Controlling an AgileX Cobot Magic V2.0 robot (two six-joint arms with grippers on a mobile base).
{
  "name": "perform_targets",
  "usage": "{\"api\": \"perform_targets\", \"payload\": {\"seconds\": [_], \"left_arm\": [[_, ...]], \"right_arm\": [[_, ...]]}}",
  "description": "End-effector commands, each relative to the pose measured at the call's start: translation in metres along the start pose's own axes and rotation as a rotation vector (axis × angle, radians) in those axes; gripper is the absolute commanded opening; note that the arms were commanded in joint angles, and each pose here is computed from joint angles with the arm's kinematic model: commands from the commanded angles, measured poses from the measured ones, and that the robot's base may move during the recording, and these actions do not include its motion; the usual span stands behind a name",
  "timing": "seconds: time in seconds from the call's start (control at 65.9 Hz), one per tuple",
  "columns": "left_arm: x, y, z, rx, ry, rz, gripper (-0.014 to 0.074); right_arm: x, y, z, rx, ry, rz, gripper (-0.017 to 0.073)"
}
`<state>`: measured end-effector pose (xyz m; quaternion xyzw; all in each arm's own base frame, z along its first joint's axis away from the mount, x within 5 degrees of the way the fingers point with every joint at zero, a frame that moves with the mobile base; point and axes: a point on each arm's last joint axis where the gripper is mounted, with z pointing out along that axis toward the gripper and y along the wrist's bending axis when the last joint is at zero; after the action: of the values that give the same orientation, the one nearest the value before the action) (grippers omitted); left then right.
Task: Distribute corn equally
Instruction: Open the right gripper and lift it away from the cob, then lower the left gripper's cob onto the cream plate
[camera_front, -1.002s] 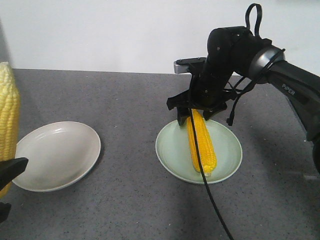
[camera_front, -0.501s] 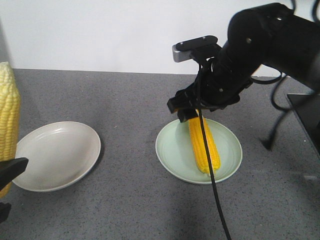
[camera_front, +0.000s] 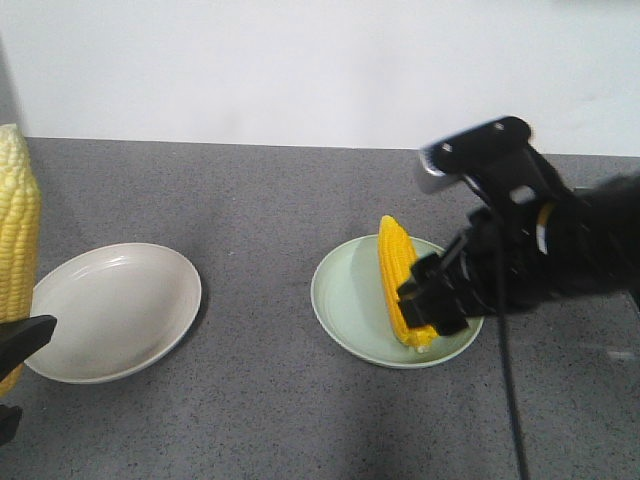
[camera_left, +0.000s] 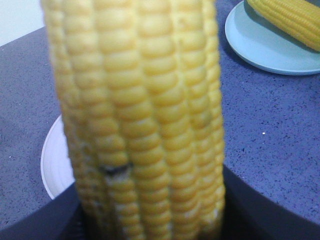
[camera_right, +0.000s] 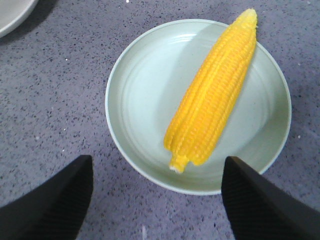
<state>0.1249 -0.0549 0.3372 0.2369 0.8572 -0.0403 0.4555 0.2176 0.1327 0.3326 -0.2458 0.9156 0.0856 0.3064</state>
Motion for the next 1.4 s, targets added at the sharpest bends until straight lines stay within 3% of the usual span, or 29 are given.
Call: {"api": "perform_targets", "payload": {"seconds": [0.0,0.213,0.334,0.729,0.881,1.139,1.26,1.382], "left_arm": [[-0.014,0.001,-0.006,-0.003,-0.106,-0.002,0.0317],[-0.016,0.002,-0.007,-0.004,-0.113,-0.001,0.0317],[-0.024,0.003,-0.008,-0.004,-0.094,-0.032,0.0317],[-0.055,0.010,0.040,-0.055,0.202,-0.018,0.0317],[-0.070,0.021,0.061,-0.094,0.277,-0.043,0.0317],[-0.080,0.055,0.097,-0.169,0.429,-0.126,0.0317],[-0.078,0.067,0.116,-0.149,0.504,-0.152,0.0317],[-0.072,0.073,0.135,-0.065,0.564,-0.198,0.0317]], "right_arm": [[0.005,0.000,-0.025,0.000,-0.158,-0.005,0.0525],[0.026,-0.002,-0.038,0.009,-0.189,-0.016,0.0525],[0.028,-0.002,-0.042,0.009,-0.192,-0.016,0.0525],[0.029,-0.002,-0.042,0.009,-0.182,-0.016,0.0525],[0.029,-0.002,-0.042,0.009,-0.182,-0.016,0.0525],[0.029,-0.002,-0.042,0.009,-0.182,-0.016,0.0525],[0.029,-0.002,-0.042,0.009,-0.182,-0.016,0.0525],[0.029,-0.002,-0.042,0.009,-0.182,-0.016,0.0525]]}}
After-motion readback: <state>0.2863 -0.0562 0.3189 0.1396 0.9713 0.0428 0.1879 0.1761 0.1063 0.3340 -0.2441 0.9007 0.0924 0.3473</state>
